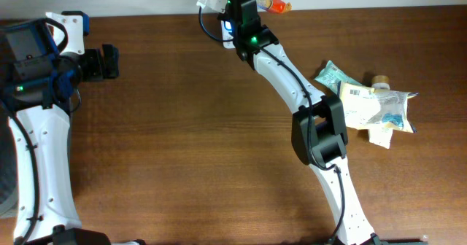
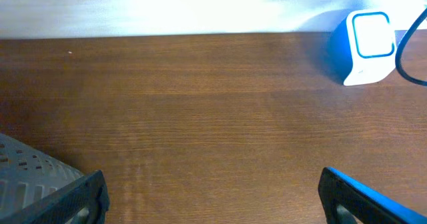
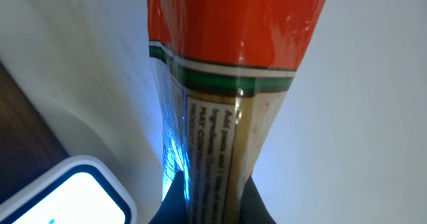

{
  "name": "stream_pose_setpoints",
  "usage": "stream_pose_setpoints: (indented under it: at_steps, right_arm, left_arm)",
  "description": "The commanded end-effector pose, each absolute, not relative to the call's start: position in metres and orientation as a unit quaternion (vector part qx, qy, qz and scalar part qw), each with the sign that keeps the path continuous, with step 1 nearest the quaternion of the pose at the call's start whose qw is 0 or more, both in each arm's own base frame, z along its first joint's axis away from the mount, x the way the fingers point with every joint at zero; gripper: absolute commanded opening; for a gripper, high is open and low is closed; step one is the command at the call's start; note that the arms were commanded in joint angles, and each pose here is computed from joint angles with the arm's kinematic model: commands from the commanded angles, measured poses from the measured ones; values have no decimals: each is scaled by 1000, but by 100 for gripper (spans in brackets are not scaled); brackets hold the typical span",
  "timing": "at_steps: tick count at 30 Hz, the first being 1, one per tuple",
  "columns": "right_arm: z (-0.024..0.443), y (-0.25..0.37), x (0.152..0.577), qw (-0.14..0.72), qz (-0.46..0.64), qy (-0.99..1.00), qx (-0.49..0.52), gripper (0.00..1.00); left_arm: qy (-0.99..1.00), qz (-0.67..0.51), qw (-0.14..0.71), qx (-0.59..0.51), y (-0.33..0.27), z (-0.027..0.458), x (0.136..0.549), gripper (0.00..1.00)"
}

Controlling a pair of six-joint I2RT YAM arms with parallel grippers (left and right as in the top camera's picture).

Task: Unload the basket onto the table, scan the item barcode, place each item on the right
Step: 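Raise the spaghetti package and hold it at the barcode scanner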

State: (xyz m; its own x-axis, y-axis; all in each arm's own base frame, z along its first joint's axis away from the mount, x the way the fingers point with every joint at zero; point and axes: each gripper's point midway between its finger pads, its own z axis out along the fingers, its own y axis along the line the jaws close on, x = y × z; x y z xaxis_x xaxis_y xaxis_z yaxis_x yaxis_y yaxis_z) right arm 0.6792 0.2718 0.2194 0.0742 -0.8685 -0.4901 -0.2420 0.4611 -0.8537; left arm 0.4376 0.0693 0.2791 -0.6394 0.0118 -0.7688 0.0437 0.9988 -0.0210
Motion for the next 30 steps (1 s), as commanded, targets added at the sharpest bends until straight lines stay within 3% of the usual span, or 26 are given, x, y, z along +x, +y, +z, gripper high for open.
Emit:
stream_pose_setpoints:
  at_steps: [1, 15, 30]
  right_arm:
    - [262, 290, 673, 620, -282, 569, -460, 4]
    - [242, 323, 662, 614, -272, 556, -491, 4]
    - [251, 330, 660, 629, -270, 544, -486, 4]
  left_arm:
    - [902, -23, 431, 13, 68, 286, 436, 99]
    - [902, -23, 431, 13, 68, 286, 436, 99]
    - [902, -23, 431, 13, 68, 286, 436, 99]
